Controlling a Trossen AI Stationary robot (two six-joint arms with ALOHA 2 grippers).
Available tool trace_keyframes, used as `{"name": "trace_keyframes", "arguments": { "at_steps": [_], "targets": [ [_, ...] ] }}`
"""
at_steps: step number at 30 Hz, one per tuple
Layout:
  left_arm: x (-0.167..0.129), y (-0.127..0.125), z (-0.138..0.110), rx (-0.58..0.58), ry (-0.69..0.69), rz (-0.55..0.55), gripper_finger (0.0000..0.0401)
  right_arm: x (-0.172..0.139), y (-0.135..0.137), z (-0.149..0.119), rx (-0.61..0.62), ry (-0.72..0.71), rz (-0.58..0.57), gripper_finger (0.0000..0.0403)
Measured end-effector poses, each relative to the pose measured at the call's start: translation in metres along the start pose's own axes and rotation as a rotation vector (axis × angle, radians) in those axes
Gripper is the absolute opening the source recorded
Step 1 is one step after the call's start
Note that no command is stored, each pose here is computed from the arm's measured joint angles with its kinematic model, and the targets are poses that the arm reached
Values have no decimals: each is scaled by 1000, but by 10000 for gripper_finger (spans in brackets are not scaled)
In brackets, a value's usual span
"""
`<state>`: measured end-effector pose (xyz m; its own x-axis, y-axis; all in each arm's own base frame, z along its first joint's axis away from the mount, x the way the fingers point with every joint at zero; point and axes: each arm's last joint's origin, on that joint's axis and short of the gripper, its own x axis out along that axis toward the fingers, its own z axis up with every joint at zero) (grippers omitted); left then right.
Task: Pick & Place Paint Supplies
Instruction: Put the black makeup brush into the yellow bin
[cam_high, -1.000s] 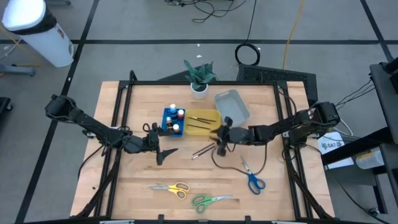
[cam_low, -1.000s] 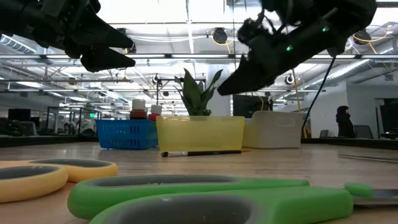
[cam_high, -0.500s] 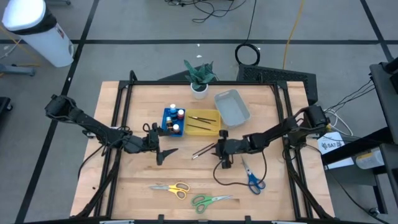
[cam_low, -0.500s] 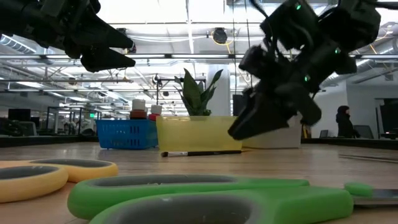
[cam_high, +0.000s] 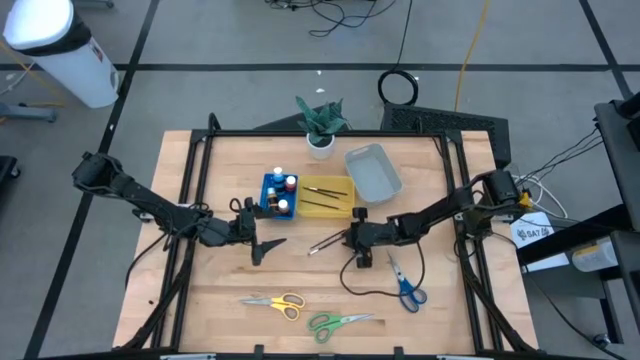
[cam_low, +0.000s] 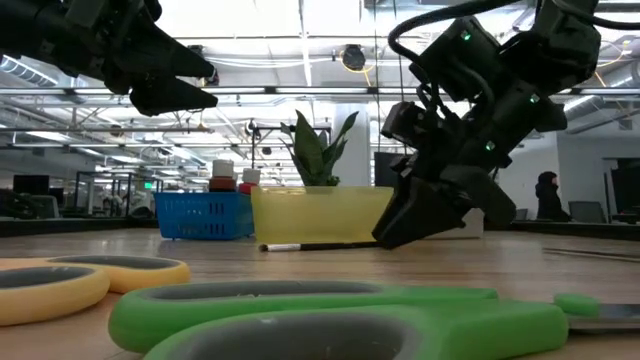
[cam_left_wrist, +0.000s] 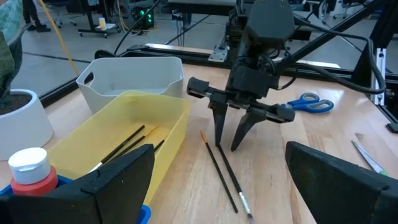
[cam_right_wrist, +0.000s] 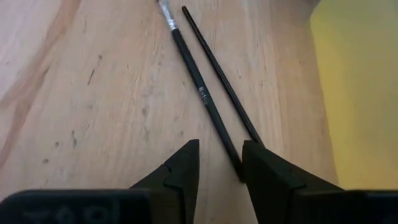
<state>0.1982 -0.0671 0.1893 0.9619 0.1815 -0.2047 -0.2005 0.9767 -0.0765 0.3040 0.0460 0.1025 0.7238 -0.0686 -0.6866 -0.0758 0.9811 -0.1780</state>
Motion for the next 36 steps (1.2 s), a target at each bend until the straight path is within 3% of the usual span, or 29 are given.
{"name": "trace_keyframes", "arguments": {
  "at_steps": [13, 24, 27, 36],
  "targets": [
    [0, 0, 0, 1, -1, 2, 376, 0, 1, -6, 91, 64, 55, 87],
    [0, 0, 0, 1, -1, 2, 377, -1, 1, -14, 65, 140, 126, 10],
    [0, 0, 0, 1, -1, 2, 377, -1, 2, -16, 63, 162, 137, 6],
    [0, 0, 0, 0, -1, 2, 377, -4, 13, -5, 38, 54, 114, 2]
  ]
}}
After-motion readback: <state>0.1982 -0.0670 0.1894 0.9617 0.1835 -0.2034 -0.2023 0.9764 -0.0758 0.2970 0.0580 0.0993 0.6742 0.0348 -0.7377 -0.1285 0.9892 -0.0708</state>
